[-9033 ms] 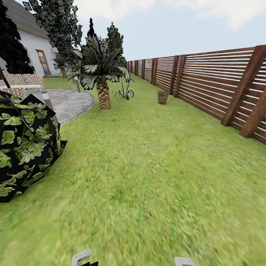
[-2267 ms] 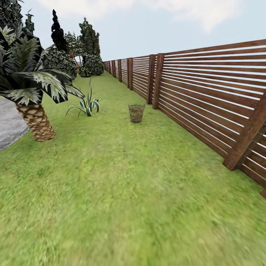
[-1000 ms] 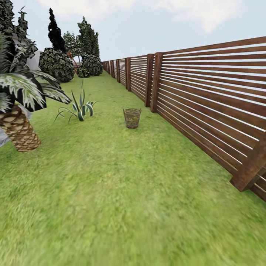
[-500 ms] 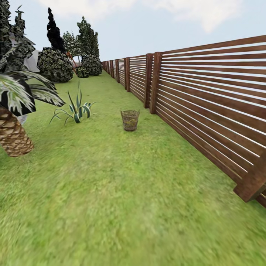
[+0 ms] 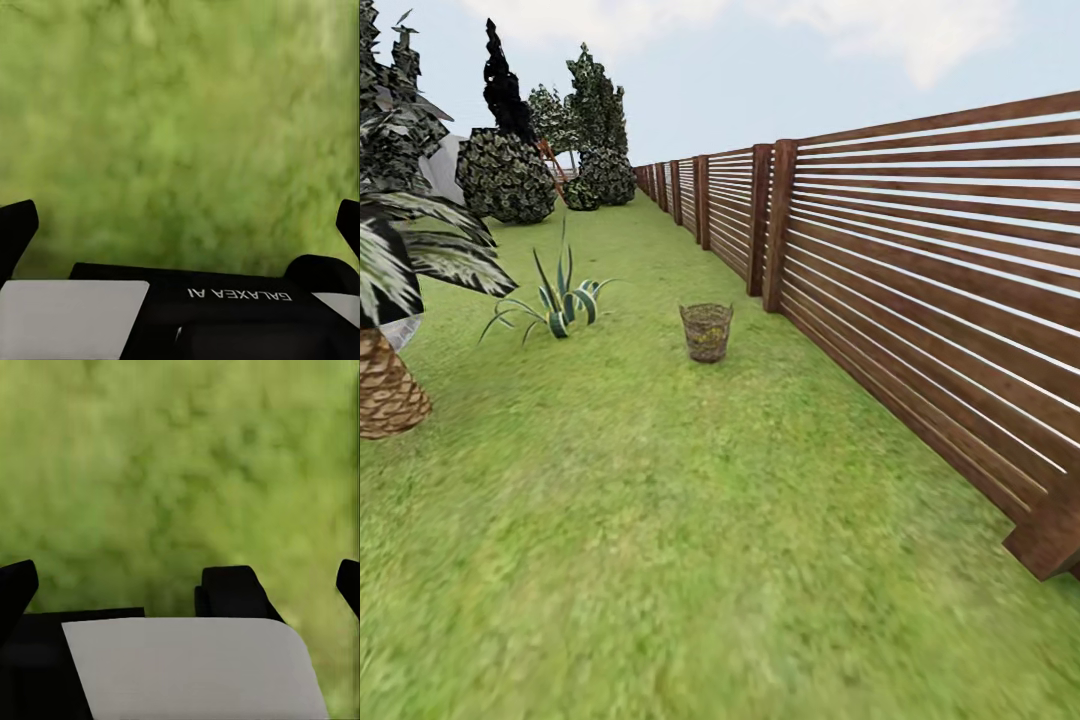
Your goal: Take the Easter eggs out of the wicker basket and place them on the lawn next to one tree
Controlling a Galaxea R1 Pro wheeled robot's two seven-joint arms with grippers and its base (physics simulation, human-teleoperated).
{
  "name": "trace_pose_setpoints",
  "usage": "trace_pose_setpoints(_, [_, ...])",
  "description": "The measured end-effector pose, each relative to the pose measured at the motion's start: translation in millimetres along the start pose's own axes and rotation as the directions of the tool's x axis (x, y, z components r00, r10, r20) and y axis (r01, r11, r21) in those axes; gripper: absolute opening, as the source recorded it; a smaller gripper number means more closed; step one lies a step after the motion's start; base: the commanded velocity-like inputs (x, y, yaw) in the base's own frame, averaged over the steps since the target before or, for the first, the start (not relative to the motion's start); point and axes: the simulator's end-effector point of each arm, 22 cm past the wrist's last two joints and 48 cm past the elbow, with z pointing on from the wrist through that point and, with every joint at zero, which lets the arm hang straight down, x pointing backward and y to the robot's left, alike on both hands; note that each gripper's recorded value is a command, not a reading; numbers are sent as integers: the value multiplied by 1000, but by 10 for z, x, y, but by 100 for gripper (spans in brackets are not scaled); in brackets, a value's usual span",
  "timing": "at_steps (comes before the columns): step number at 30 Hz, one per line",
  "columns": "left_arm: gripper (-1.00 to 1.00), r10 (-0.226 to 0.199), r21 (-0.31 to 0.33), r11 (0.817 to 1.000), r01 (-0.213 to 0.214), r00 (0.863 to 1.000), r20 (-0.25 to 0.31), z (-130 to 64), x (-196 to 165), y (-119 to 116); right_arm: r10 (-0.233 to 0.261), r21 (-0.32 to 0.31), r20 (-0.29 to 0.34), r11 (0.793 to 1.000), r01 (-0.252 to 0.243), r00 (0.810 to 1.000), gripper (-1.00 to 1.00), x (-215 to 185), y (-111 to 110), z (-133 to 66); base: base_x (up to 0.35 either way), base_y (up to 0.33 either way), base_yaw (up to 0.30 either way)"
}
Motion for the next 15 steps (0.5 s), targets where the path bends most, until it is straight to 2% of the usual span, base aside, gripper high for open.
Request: trace_pose_setpoints(15, [100, 0, 0, 1000, 0, 1000, 0, -1, -2, 3, 0, 0, 0, 1000, 0, 1000, 100, 0, -1, 0, 313, -106, 0])
